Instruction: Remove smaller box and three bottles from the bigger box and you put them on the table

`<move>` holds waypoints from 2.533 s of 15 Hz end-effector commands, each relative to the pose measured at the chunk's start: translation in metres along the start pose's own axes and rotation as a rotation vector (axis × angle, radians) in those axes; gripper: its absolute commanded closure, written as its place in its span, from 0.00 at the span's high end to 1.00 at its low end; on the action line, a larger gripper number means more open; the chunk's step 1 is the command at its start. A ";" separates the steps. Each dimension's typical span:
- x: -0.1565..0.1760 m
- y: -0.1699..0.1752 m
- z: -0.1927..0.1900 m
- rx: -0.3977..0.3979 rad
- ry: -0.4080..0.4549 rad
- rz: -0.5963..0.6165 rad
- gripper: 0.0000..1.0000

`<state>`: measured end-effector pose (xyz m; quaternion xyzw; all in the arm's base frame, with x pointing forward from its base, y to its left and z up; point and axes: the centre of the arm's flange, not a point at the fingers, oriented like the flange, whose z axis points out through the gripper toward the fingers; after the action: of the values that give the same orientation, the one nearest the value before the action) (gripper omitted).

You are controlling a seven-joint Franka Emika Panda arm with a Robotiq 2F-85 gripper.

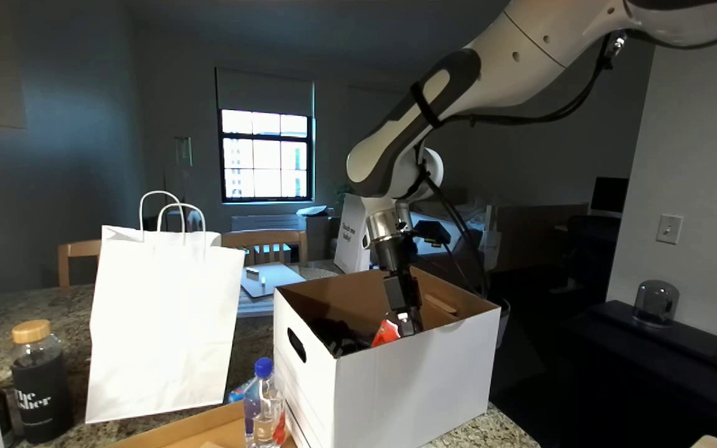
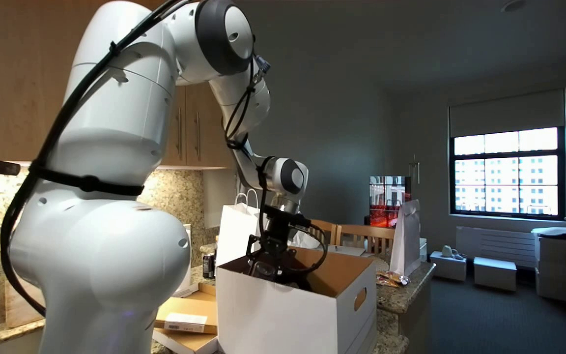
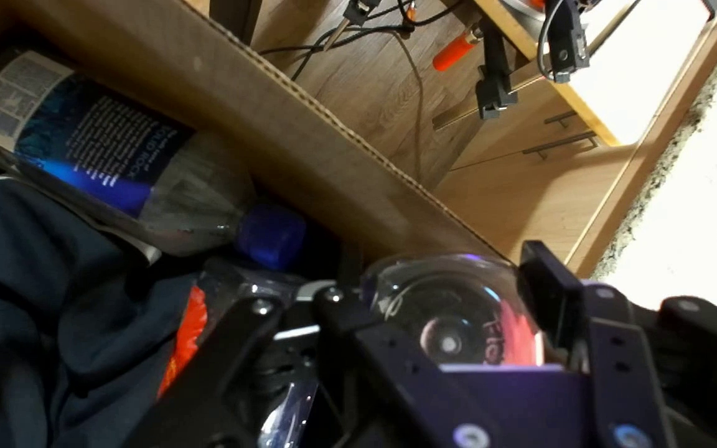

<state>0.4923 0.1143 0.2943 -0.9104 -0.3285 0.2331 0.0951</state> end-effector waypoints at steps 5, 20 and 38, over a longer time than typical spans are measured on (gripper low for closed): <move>-0.007 0.005 -0.001 -0.016 -0.023 -0.032 0.36; -0.047 0.003 -0.060 -0.129 0.206 0.033 0.36; -0.078 -0.065 -0.136 -0.054 0.566 -0.042 0.36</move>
<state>0.4800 0.0873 0.4751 -0.9402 -0.3029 -0.0333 0.1526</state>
